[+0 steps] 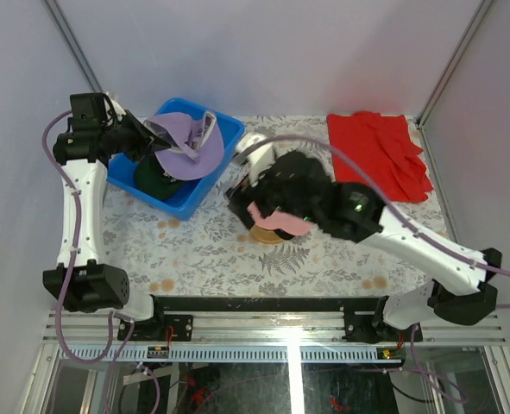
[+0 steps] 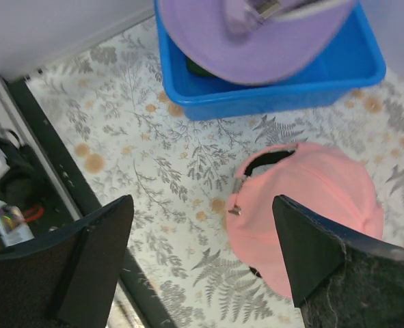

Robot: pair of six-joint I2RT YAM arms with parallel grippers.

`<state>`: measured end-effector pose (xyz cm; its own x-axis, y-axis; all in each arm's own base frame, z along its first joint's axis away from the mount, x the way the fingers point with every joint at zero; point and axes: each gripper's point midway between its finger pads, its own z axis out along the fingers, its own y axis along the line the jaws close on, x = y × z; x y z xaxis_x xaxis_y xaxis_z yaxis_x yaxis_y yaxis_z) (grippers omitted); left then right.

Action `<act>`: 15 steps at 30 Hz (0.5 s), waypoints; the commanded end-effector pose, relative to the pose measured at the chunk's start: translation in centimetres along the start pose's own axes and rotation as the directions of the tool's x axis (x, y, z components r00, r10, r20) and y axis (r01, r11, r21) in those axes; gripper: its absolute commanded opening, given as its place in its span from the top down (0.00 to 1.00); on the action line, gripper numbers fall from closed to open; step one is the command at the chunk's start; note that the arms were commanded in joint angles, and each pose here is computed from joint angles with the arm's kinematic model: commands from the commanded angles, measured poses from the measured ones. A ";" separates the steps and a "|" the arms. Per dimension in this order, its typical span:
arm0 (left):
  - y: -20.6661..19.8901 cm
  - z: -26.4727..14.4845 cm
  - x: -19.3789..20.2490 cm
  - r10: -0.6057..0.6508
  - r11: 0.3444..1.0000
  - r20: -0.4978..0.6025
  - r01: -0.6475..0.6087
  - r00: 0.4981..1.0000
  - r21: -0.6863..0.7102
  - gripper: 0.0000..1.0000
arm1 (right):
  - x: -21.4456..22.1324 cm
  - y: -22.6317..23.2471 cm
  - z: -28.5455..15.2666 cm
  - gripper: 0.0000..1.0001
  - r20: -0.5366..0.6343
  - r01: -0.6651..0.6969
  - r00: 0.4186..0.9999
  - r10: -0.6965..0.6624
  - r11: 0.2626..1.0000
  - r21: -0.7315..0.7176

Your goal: Stack the hats

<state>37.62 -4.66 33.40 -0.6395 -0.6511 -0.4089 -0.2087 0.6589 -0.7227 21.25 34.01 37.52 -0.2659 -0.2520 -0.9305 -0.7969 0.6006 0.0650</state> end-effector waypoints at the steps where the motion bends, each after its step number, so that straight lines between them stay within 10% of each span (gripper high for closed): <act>1: -1.3 -2.6 4.2 -0.063 0.996 -0.123 0.071 0.990 0.062 1.00 | -2.1 1.2 0.3 0.08 -0.008 0.377 0.922 -0.387 0.891 0.252; 15: -2.3 -5.9 8.3 -0.118 0.985 -0.231 0.143 0.966 0.097 1.00 | -3.8 8.5 3.3 0.06 -0.049 0.691 0.682 -0.730 0.620 0.372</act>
<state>30.15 -8.12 33.61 -0.7339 -0.6421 -0.2215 -0.2493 0.5579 -0.7916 16.26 43.10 34.80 0.3101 -0.6719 -0.6727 -0.6002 0.4104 -0.6865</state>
